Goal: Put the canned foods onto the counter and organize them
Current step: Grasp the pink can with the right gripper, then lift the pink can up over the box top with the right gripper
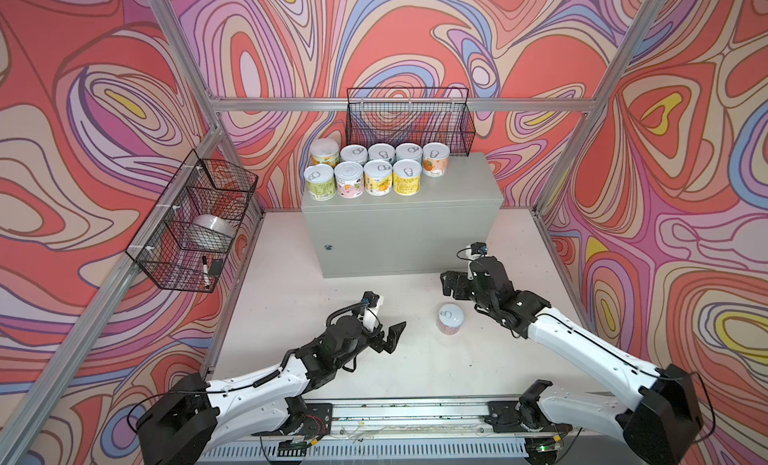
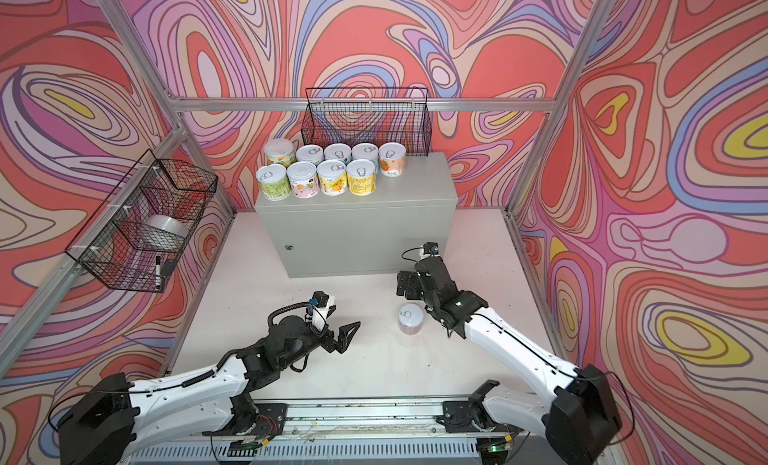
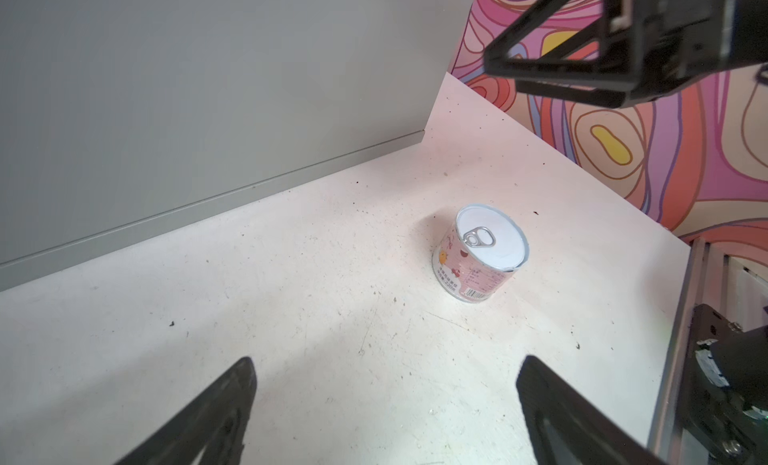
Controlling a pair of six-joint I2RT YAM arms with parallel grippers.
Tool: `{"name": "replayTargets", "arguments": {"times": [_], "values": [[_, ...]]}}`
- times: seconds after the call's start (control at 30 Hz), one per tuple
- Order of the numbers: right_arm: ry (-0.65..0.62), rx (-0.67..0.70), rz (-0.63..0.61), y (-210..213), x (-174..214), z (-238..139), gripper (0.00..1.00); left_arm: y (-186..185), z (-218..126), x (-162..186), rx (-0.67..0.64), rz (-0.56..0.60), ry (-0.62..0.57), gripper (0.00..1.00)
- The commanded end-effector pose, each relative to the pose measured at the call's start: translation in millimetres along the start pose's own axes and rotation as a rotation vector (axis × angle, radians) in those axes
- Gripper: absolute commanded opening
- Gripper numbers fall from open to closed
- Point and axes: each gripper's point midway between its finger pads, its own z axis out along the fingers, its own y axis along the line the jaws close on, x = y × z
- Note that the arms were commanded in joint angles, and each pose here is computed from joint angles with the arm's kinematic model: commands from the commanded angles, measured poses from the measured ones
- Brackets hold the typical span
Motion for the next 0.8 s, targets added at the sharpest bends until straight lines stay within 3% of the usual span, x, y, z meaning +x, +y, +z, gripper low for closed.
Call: {"name": "replayTargets", "arguments": {"times": [0.0,0.27,0.57,0.77], "values": [[-0.001,0.049,-0.06,-9.0,30.4,-6.2,0.98,9.4,-2.2,8.0,-0.04,0.009,0.005,1.0],[-0.146,0.06,-0.155,5.7,78.5,-39.6,0.98,5.4,1.3,8.7,-0.02,-0.006,0.011,1.0],[-0.116,0.15,-0.208,6.8,106.7,-29.4,0.98,6.1,-1.3,12.7,-0.017,-0.013,0.021,1.0],[-0.066,0.178,-0.12,0.0,139.6,-6.3,0.98,5.9,-2.0,13.4,-0.014,-0.023,0.017,1.0]]}}
